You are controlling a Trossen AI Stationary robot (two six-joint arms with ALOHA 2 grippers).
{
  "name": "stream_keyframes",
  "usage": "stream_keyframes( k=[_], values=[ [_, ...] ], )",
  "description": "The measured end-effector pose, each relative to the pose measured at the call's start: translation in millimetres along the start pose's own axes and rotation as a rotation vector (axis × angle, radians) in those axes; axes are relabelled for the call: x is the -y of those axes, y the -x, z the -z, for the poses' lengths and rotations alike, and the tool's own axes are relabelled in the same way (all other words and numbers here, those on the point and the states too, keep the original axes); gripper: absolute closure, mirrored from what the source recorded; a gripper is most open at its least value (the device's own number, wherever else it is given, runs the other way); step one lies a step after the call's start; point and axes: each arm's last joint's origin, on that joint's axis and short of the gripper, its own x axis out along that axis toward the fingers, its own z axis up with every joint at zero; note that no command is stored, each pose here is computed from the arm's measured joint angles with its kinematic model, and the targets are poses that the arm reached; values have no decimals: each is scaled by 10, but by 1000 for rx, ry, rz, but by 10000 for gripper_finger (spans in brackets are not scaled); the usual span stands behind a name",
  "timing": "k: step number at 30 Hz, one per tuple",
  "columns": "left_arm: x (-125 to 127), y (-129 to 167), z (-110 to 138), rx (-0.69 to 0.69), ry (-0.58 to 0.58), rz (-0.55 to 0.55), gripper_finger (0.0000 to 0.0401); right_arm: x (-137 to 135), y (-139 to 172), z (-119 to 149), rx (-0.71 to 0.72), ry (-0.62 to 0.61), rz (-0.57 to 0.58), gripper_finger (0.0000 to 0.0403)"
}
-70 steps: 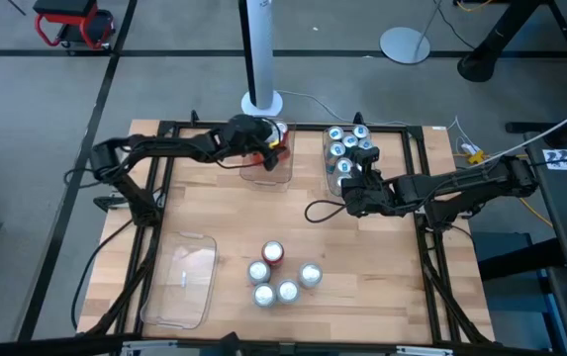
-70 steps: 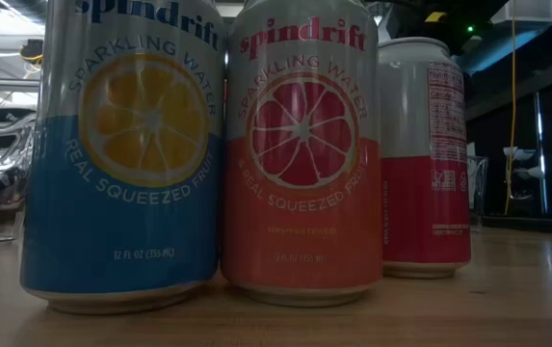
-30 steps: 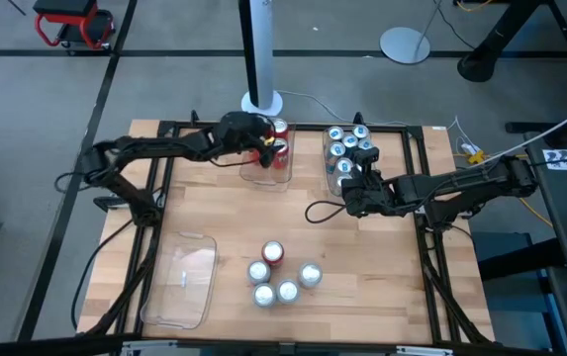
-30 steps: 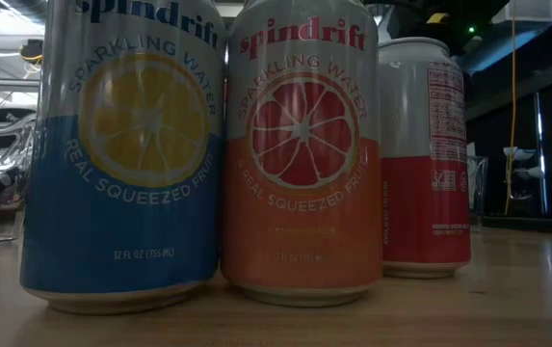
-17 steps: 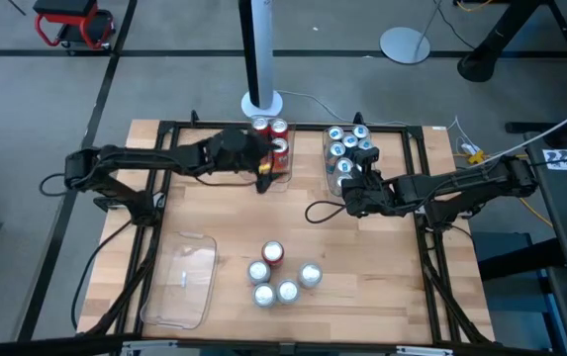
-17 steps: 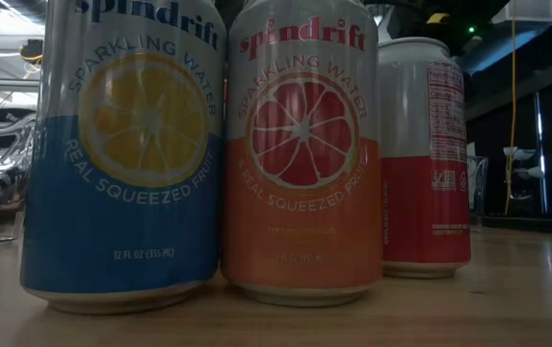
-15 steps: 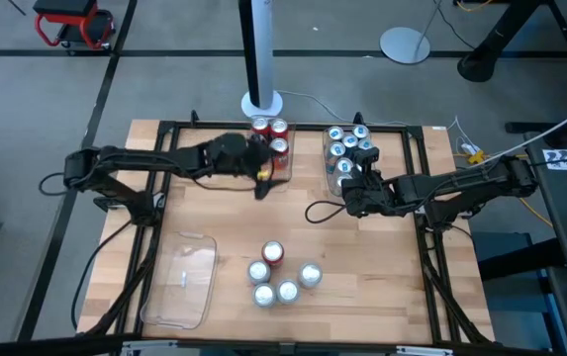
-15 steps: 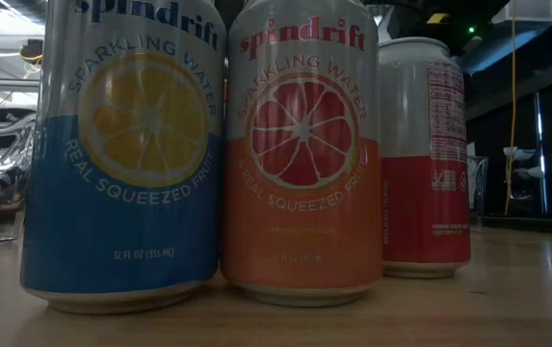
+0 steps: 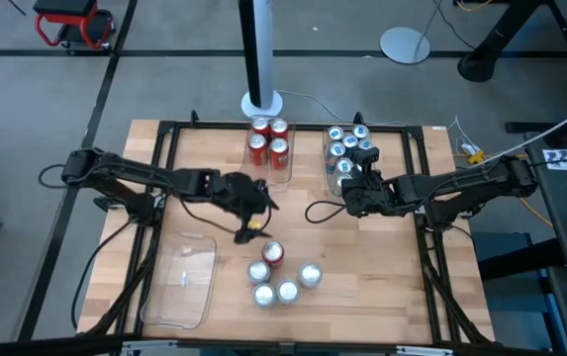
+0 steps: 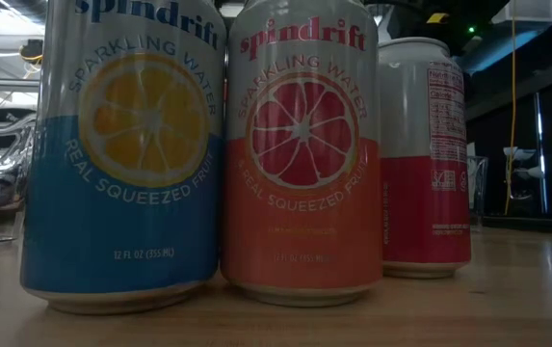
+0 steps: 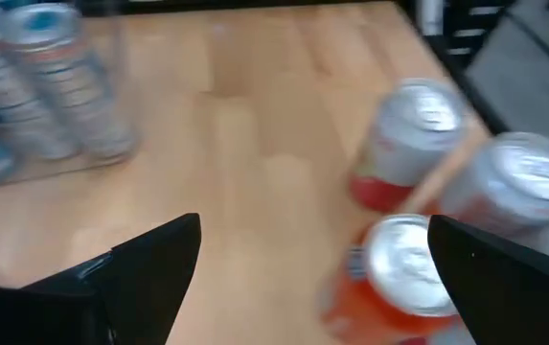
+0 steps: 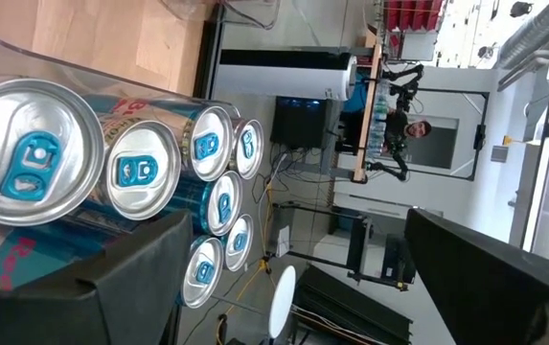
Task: Sort soda cans
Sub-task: Put the red soda can into the top center transparent bin
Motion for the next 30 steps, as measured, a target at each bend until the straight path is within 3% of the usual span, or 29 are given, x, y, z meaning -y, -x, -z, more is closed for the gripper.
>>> stream_keyframes(
  k=[12,30],
  values=[
    [396,-169,-53,-27,-31,140,6,1,0,-1,1,-2,0,23],
    [388,-546,152,-133,-52,131,6,-3,-1,-4,1,-1,-1,23]
  ],
)
